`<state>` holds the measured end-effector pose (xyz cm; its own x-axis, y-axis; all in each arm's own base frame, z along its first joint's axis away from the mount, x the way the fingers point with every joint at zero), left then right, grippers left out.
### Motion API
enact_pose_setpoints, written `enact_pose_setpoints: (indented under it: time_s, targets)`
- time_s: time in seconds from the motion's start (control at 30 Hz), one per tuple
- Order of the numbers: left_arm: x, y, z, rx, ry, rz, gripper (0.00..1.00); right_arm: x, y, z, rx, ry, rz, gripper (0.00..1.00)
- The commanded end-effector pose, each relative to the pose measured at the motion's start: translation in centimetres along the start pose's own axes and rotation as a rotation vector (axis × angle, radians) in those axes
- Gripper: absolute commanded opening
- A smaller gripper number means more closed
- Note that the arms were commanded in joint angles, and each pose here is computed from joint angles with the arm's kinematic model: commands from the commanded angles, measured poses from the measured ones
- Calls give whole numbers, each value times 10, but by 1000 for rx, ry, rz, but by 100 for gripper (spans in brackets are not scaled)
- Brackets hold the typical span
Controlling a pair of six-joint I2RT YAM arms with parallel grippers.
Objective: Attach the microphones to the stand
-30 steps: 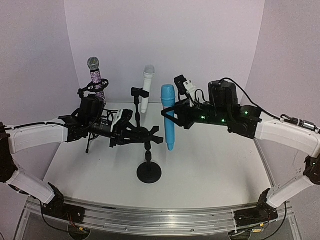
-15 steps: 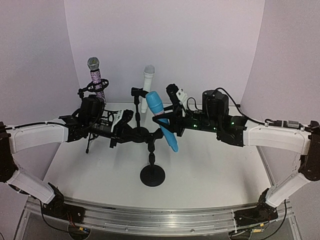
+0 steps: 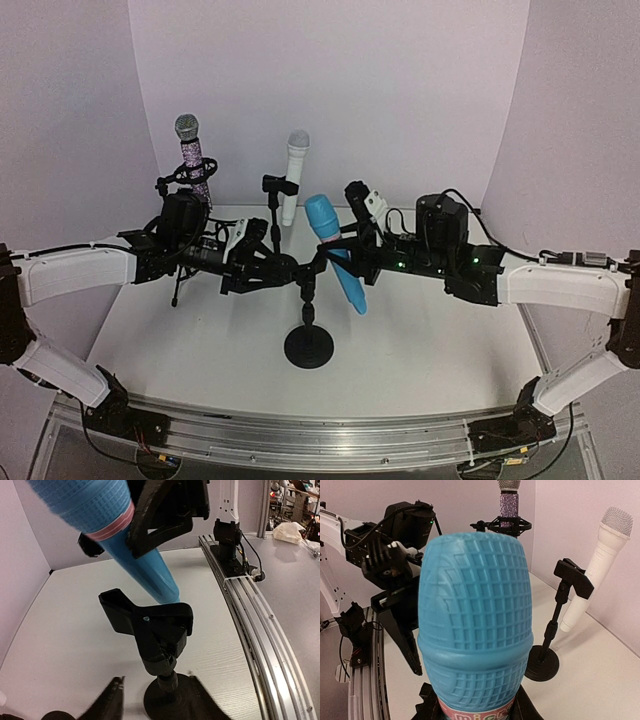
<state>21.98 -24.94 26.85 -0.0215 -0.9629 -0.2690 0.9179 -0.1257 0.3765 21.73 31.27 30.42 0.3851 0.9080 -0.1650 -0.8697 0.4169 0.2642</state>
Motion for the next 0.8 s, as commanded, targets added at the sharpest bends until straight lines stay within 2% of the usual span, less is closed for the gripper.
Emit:
enact_pose_setpoints:
  time_s: [0.0, 0.1, 0.2, 0.47, 0.77]
  targets:
    - [-9, 11, 26, 31, -26, 63, 58, -13, 9, 19, 14, -68, 20, 0]
    - [-11, 9, 25, -55, -12, 106, 72, -16, 8, 8, 65, -42, 13, 0]
    - [-13, 1, 22, -100, -15, 136, 78, -19, 9, -11, 129, -2, -2, 0]
    - [-7, -4, 21, -99, -20, 140, 78, -15, 17, -52, 208, 91, -34, 0]
    - [2, -7, 25, -113, -37, 123, 80, 17, 27, -63, 235, 75, 42, 0]
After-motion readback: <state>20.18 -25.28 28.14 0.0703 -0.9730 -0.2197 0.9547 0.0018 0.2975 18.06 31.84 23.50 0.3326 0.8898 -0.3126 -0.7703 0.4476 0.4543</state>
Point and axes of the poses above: each gripper's point midway between its finger pads, its own x axis out along the fingers, its own y axis along the line the jaws close on, z = x × y, the point moved 9 cm from there along -x, back along the fingers, and after that the axes turned 13 degrees about x, right-handed, at the moved point
